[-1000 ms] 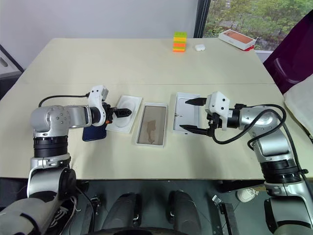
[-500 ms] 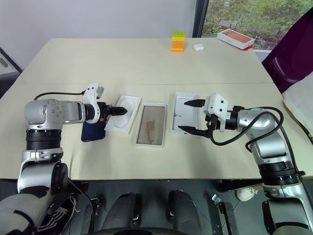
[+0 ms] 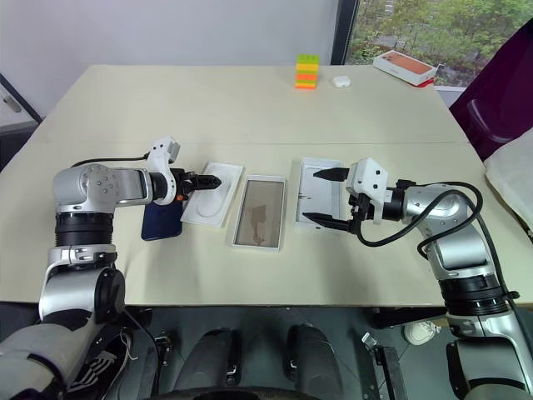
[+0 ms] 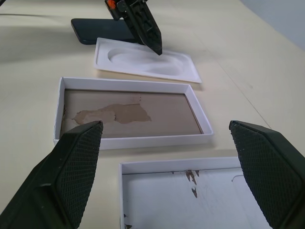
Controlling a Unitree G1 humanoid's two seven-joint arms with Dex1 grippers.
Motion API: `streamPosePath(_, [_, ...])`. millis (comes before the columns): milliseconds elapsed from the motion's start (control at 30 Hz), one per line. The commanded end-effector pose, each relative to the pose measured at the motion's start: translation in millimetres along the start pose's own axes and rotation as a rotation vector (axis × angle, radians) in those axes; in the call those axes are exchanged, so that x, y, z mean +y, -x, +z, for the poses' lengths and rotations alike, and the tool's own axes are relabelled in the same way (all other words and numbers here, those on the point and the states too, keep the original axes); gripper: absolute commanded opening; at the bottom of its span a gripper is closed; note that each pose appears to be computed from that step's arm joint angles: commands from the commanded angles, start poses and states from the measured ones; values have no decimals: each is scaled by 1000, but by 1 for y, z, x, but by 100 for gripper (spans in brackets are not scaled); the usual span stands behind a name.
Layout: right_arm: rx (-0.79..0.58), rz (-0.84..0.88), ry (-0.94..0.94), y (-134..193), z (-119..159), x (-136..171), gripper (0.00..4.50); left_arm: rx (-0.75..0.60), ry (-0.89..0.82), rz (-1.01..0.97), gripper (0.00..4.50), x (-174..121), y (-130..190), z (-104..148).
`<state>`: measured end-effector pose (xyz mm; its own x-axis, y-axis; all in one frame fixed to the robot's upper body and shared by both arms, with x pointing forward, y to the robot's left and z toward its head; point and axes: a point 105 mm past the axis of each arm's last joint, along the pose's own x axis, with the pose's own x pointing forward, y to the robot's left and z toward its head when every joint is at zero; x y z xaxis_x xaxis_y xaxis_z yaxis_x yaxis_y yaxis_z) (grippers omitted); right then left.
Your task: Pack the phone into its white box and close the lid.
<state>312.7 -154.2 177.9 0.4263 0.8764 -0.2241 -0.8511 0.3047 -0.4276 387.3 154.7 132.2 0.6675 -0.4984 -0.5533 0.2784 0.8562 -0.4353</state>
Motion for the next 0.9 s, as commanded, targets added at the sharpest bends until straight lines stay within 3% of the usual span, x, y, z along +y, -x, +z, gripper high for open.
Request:
streamPosePath(33, [-28, -6, 44, 0, 12, -1, 450, 118, 43, -29, 397, -1, -11, -31])
streamPosePath(133, [-25, 2, 37, -1, 10, 1, 450, 119, 37, -5, 277, 4, -10, -32])
streamPosePath(500, [4, 13, 4, -1, -6, 7, 450, 127, 79, -2, 277, 11, -9, -39])
streamPosePath(600, [6, 17, 3, -1, -7, 7, 450, 132, 87, 1, 183, 13, -9, -41])
streamPosePath(700, [8, 19, 1, -1, -7, 7, 450, 134, 88, -3, 32, 13, -8, -42])
streamPosePath(733, [8, 19, 1, -1, -7, 7, 450, 134, 88, 3, 5, 14, -8, -42])
streamPosePath(900, [10, 15, 0, 0, -8, 6, 450, 134, 85, 15, 5, 16, -8, -44])
